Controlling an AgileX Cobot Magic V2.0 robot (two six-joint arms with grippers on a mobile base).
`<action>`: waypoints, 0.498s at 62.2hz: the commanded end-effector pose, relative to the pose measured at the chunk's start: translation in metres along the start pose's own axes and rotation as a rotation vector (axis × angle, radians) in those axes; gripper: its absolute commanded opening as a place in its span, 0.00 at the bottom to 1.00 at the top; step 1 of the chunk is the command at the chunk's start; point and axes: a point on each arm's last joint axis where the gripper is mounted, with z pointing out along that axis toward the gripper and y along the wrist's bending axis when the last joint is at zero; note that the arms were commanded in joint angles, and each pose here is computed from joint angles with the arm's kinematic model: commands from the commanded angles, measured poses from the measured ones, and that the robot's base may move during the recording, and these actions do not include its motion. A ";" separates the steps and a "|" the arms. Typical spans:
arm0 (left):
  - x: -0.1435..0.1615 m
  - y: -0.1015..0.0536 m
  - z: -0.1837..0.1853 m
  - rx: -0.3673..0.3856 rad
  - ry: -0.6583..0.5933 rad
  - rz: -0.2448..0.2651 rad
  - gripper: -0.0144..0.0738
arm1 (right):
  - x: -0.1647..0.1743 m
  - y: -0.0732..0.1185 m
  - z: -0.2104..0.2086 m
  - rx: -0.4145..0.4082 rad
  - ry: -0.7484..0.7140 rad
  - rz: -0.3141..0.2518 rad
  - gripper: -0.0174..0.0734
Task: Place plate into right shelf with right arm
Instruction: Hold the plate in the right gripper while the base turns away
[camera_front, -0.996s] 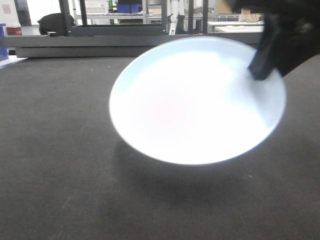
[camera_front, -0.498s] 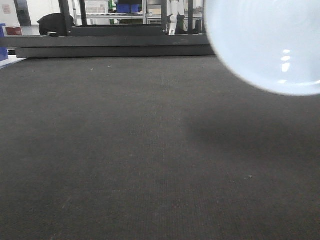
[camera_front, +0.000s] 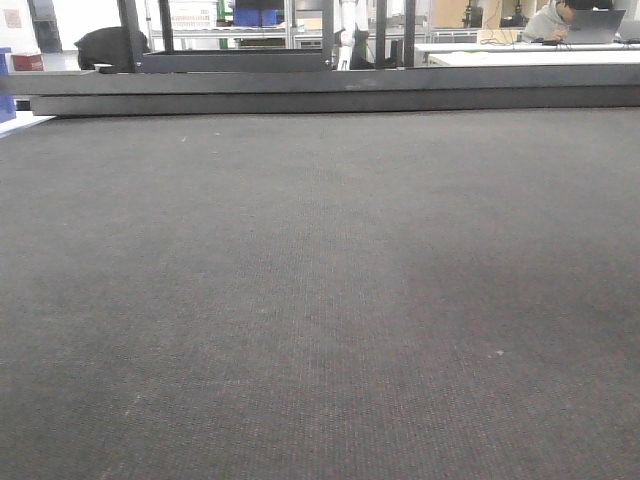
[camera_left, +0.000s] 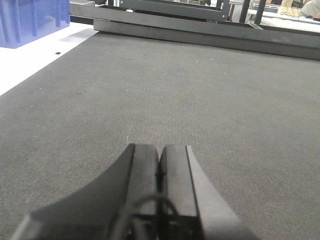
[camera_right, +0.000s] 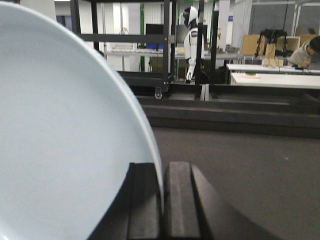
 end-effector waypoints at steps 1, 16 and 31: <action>-0.005 0.001 -0.001 -0.012 -0.089 -0.015 0.02 | -0.018 -0.001 -0.002 0.016 -0.125 -0.004 0.25; -0.005 0.001 -0.001 -0.012 -0.089 -0.015 0.02 | -0.018 -0.001 -0.002 0.016 -0.125 -0.004 0.25; -0.005 0.001 -0.001 -0.012 -0.089 -0.015 0.02 | -0.018 -0.001 -0.002 0.016 -0.125 -0.004 0.25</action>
